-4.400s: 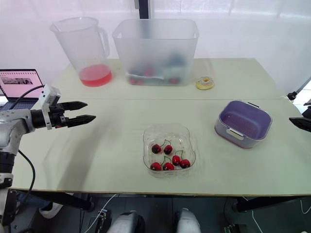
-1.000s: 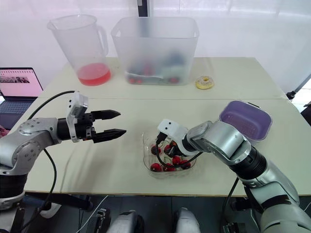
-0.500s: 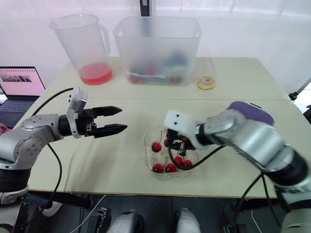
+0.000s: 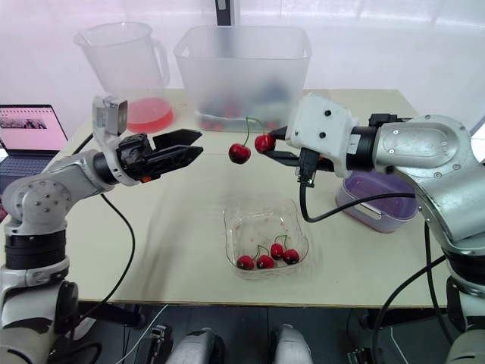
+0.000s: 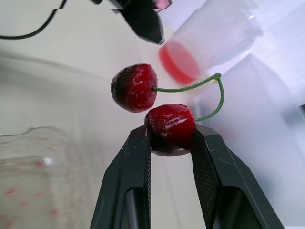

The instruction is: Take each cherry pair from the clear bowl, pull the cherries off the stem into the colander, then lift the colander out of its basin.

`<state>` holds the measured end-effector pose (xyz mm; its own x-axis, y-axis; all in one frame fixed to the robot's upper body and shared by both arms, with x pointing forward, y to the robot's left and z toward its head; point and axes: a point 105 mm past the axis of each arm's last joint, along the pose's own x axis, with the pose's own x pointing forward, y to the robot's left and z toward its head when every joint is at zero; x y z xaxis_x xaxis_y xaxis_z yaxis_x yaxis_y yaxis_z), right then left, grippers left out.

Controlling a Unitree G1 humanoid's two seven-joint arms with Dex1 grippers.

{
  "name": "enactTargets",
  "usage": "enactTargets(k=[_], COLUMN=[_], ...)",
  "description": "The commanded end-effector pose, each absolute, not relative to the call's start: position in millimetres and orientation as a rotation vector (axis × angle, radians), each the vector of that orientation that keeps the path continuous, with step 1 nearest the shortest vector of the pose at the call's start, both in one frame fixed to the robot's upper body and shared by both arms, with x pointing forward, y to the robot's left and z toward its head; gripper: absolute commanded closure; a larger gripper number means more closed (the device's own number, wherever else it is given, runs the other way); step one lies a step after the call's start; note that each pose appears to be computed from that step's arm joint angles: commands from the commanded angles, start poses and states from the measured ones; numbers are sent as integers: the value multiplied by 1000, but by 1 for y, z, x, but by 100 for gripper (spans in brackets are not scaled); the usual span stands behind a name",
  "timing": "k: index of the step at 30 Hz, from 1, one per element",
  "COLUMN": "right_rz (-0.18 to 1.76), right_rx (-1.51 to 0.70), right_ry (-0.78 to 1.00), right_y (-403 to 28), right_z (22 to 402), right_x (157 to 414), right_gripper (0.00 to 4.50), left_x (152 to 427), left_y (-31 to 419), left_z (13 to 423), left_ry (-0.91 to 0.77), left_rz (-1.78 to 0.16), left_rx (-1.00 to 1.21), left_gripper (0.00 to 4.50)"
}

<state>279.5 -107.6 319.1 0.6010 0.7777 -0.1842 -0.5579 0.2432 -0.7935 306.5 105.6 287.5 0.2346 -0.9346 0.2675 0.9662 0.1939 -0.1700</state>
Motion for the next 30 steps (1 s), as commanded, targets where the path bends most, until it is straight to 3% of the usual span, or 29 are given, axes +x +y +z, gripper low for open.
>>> enactTargets(k=[1,15,25,28,30], right_rz=[856,863,947,954,961], right_rx=[-1011,-1043,-1021,-1010,-1001], right_ry=[-362,-492,-522,-528,-527], right_y=[-107,-85,-65,-62,-61], right_z=[334,339,328,327,326], right_x=[281,275,267,265,263], right_gripper=[346,346,346,350,350], left_x=[308,327,319,320,318], left_y=[107,88,68,63,61], left_z=[322,317,327,322,320], left_ry=[-246,-185,-144,-110,-102], left_rz=[-1344,-1303,-1388,-1385,-1390], left_rx=[-381,-406,-520,-507,-503], left_gripper=[0,0,0,88,181])
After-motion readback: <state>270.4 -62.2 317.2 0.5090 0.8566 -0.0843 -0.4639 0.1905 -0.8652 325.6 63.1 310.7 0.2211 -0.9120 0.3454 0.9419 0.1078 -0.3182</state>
